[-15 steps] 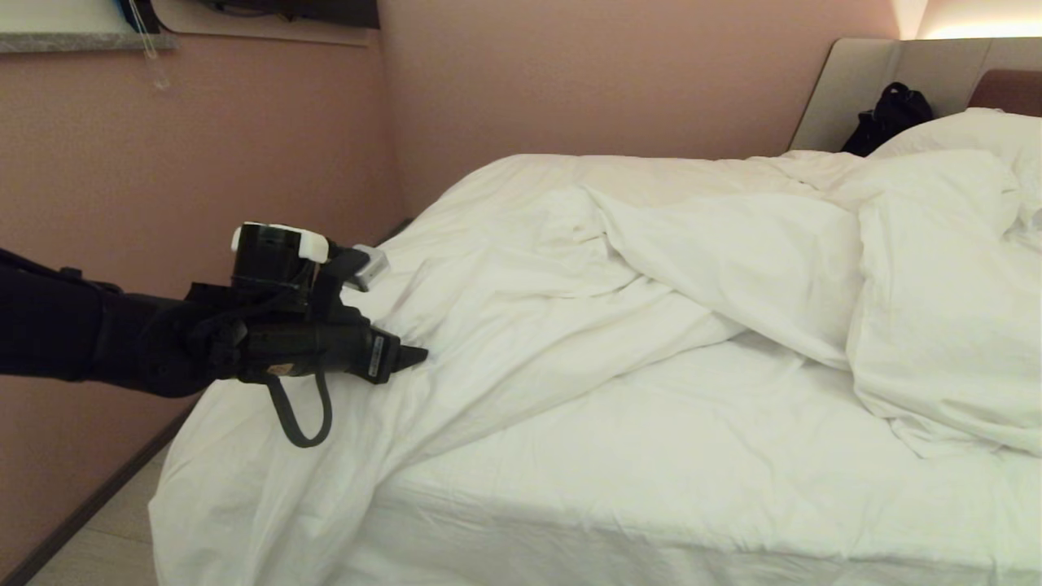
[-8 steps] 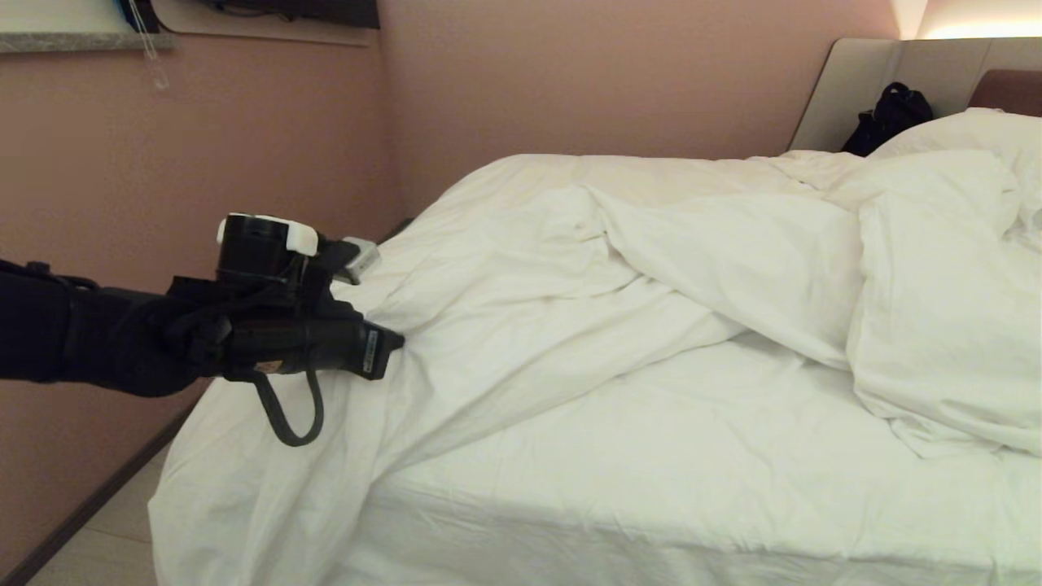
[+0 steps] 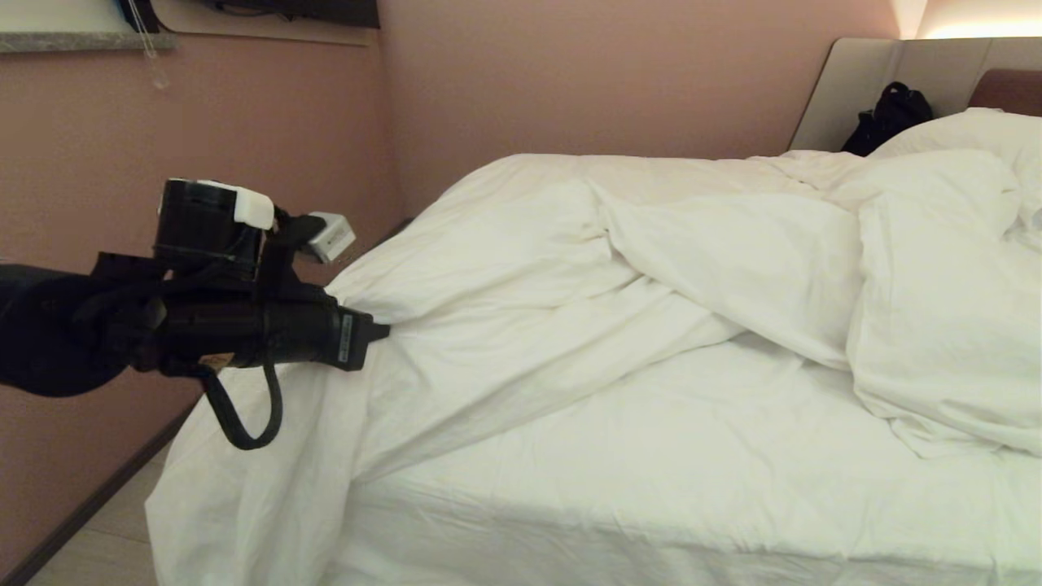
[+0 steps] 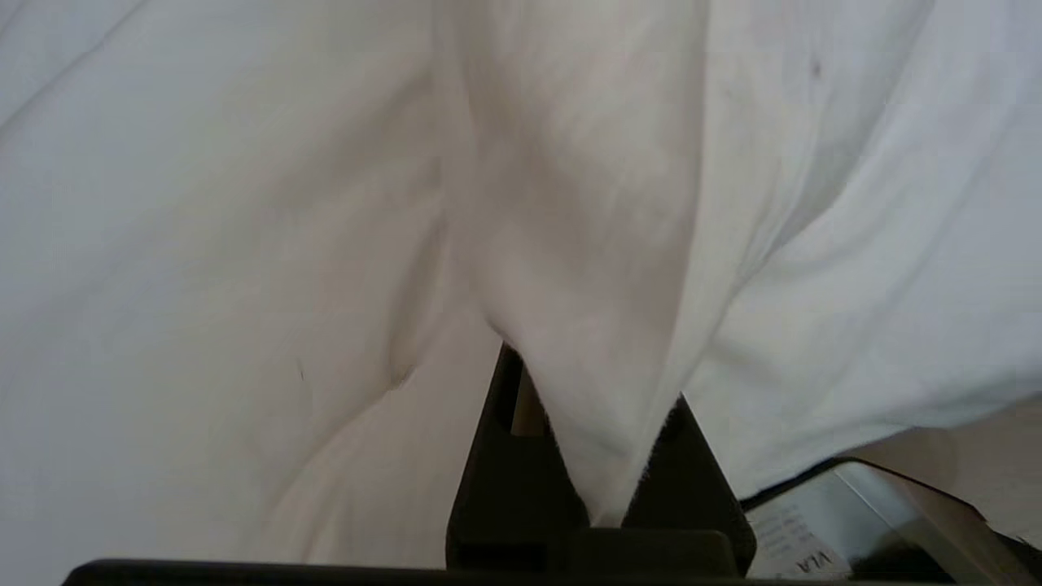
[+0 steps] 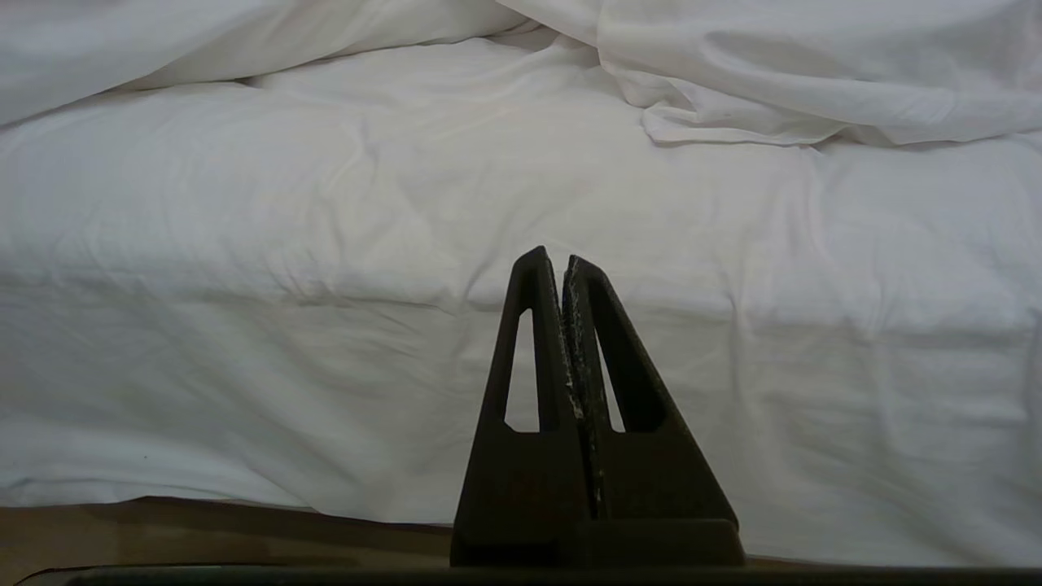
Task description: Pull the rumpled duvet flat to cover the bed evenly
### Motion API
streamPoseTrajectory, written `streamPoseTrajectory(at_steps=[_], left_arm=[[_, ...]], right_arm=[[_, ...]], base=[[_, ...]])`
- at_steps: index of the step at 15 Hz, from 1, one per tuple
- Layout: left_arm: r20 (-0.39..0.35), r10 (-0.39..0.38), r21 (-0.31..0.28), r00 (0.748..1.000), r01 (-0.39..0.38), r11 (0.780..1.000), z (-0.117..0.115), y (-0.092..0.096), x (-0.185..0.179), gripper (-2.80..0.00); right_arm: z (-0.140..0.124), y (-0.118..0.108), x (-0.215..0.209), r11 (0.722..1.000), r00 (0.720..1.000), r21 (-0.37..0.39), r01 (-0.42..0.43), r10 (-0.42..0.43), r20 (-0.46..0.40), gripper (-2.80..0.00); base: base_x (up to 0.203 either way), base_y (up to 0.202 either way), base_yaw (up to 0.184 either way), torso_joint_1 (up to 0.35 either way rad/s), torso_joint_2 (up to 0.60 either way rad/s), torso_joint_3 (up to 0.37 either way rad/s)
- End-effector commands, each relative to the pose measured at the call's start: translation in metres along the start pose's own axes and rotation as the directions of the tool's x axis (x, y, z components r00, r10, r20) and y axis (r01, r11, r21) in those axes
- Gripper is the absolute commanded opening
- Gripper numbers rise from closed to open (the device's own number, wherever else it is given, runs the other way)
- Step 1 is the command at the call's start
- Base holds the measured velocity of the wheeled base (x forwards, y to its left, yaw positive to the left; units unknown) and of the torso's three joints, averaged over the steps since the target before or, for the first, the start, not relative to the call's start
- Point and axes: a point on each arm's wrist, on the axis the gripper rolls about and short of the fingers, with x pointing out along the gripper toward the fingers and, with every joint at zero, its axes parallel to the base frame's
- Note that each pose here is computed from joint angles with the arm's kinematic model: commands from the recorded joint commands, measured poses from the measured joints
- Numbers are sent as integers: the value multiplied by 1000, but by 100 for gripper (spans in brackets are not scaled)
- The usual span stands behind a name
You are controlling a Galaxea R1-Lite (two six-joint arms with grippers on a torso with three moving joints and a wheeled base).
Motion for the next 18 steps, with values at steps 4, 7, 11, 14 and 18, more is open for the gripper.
streamPoseTrajectory(at_steps=[4, 7, 11, 14, 18], left_arm=[[40, -57, 27, 998, 56, 998, -4, -31, -72, -280], [22, -64, 25, 998, 63, 998, -22, -39, -111, -280], [-8, -62, 20, 998, 62, 998, -60, -47, -158, -280], [-65, -123, 15, 990, 124, 992, -95, -54, -178, -280], [-148, -257, -23, 955, 256, 966, -139, -60, -197, -280]], right_arm=[[0, 0, 0, 1000, 1000, 0, 0, 0, -1, -280], [0, 0, 0, 1000, 1000, 0, 0, 0, -1, -280], [0, 0, 0, 1000, 1000, 0, 0, 0, -1, -280], [0, 0, 0, 1000, 1000, 0, 0, 0, -1, -280], [0, 0, 0, 1000, 1000, 0, 0, 0, -1, -280]], base=[[0, 0, 0, 0, 0, 0], [0, 0, 0, 0, 0, 0], [0, 0, 0, 0, 0, 0], [0, 0, 0, 0, 0, 0], [0, 0, 0, 0, 0, 0]])
